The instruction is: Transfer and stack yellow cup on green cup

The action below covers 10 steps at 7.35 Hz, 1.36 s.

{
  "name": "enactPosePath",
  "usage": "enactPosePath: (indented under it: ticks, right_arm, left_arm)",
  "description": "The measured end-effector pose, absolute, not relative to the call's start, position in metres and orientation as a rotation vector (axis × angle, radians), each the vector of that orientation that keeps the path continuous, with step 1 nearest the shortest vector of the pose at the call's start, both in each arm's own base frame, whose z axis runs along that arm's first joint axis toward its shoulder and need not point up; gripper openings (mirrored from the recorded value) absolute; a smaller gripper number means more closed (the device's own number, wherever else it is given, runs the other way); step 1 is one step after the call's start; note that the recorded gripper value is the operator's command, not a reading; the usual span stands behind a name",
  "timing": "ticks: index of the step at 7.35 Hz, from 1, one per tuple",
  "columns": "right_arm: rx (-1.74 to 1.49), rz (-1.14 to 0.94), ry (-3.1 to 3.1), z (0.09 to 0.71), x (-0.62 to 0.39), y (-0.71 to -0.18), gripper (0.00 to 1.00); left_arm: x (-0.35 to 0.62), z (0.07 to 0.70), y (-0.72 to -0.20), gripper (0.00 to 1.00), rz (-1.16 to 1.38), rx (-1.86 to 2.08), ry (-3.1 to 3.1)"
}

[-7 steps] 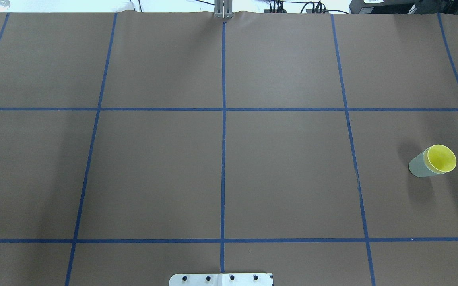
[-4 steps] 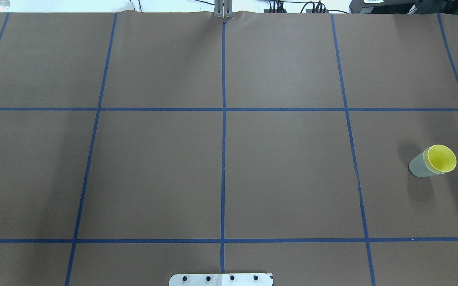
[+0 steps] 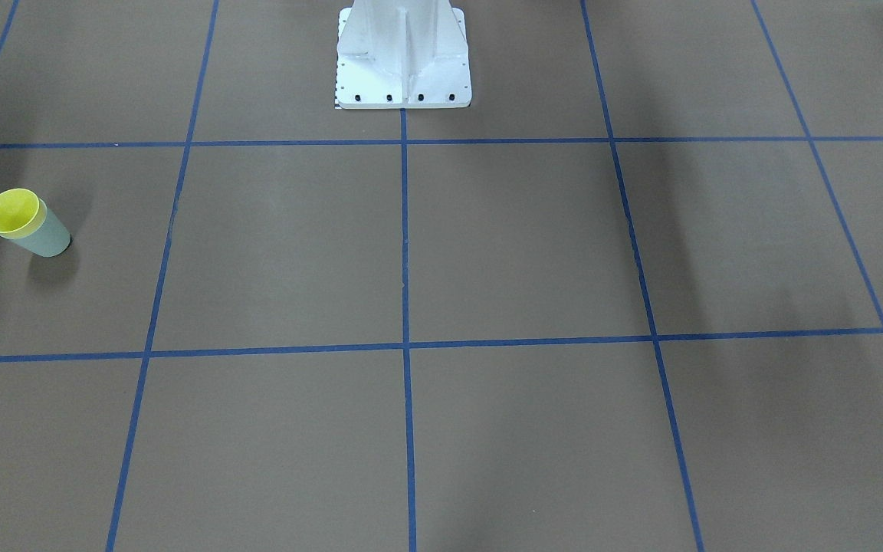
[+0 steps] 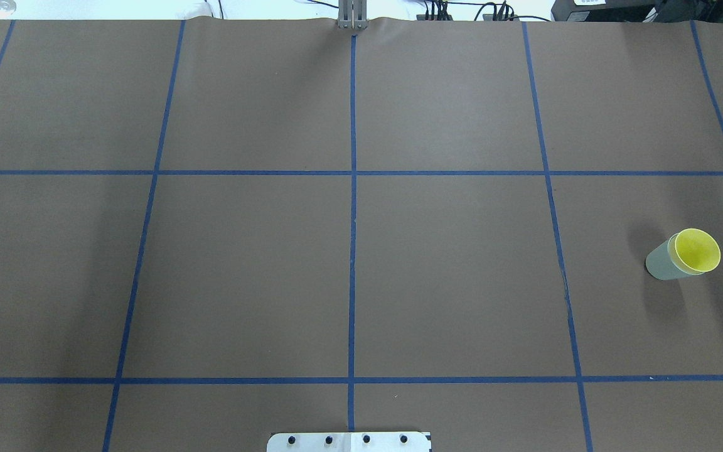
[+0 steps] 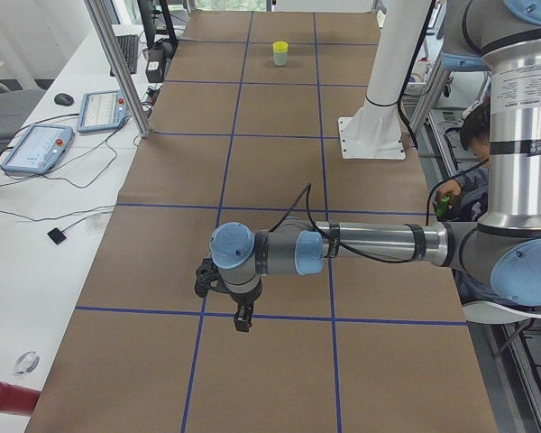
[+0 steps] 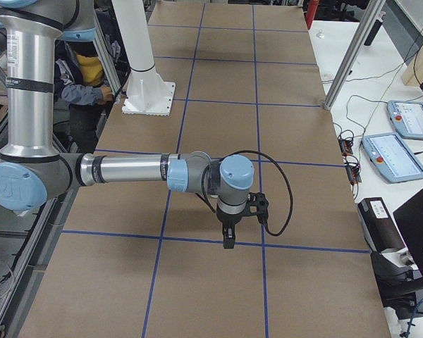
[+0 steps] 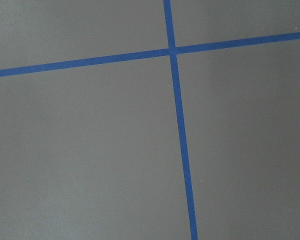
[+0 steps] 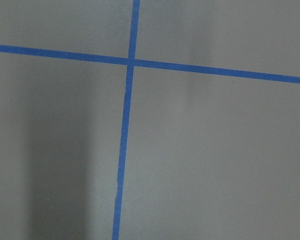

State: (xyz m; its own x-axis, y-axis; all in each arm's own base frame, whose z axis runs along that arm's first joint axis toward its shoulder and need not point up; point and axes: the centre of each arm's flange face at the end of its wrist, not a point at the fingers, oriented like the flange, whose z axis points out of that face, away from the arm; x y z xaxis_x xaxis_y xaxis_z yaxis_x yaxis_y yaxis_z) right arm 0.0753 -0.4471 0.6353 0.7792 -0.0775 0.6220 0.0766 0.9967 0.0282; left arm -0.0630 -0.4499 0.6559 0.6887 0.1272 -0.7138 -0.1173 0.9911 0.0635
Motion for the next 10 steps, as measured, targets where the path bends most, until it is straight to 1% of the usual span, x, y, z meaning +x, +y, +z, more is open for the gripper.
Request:
enactPosePath:
  ticks: [10]
  right_arm:
    - [-0.022, -0.076, -0.673, 0.647, 0.075, -0.446, 1.0]
  left_arm:
    - [-0.063, 0.655, -0.45, 1.0, 0.136, 0.015, 0.801]
